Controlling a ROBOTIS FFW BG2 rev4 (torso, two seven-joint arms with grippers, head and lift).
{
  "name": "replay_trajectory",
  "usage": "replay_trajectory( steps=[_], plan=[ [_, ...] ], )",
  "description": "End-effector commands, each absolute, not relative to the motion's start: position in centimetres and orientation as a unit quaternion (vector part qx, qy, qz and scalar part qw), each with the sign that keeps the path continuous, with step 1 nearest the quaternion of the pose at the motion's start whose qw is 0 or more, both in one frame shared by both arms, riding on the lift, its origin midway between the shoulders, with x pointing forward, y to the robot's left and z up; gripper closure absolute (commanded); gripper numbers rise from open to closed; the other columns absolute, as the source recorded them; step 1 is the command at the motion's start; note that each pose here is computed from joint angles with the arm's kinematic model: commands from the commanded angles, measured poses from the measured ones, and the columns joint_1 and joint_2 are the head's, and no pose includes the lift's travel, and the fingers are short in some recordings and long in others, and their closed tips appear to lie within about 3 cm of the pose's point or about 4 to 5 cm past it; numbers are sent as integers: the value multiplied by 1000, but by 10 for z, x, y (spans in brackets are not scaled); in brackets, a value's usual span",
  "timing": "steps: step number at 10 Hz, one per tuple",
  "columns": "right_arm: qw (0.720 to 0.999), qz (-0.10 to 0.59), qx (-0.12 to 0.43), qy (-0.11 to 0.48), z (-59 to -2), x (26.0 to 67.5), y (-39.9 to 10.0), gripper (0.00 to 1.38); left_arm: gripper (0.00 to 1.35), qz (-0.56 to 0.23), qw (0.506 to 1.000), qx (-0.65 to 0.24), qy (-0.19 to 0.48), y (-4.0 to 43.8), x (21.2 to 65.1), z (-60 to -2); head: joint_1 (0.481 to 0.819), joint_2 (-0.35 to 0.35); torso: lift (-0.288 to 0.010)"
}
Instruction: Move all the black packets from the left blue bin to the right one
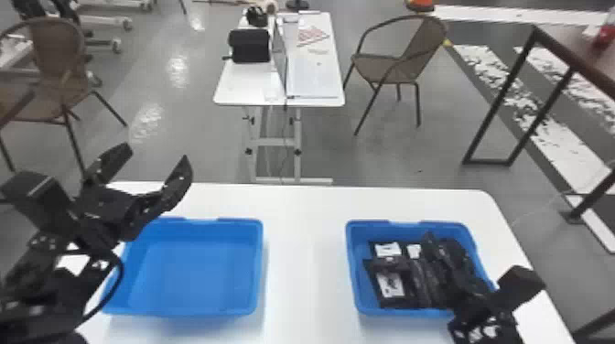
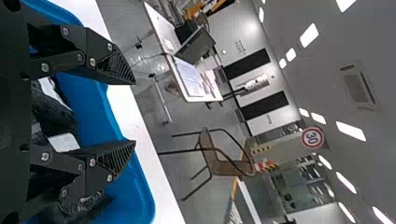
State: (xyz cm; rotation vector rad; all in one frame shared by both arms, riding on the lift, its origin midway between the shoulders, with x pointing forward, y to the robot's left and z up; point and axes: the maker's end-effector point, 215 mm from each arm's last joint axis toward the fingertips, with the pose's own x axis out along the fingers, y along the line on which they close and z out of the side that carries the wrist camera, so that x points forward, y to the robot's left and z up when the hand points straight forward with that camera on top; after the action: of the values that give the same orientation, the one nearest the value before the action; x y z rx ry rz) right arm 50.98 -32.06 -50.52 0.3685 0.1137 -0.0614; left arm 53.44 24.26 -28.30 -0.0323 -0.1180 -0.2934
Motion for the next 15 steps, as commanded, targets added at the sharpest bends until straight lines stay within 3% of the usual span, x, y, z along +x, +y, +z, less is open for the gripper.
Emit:
replay_trajectory(
  steps=[1, 3, 7, 11, 15],
  plan=[
    [993, -46, 105, 8, -462, 478, -346, 171, 42, -142, 988, -14, -51, 246, 520, -293, 695, -81, 0],
    [999, -30, 23, -7, -426, 421, -342, 249, 15, -124, 992, 6, -12, 259, 479, -332, 695, -105, 0],
    [1000, -7, 10, 1, -424, 345, -312, 406, 21, -114, 992, 36, 35, 259, 411, -387, 695, -67, 0],
    [1000, 18, 13, -1, -433, 337, -298, 406, 65, -45, 998, 20, 44, 241, 389, -380, 695, -65, 0],
    [999, 29, 13, 1, -434, 335, -294, 407, 75, -34, 998, 5, 47, 224, 388, -382, 695, -91, 0]
  ],
)
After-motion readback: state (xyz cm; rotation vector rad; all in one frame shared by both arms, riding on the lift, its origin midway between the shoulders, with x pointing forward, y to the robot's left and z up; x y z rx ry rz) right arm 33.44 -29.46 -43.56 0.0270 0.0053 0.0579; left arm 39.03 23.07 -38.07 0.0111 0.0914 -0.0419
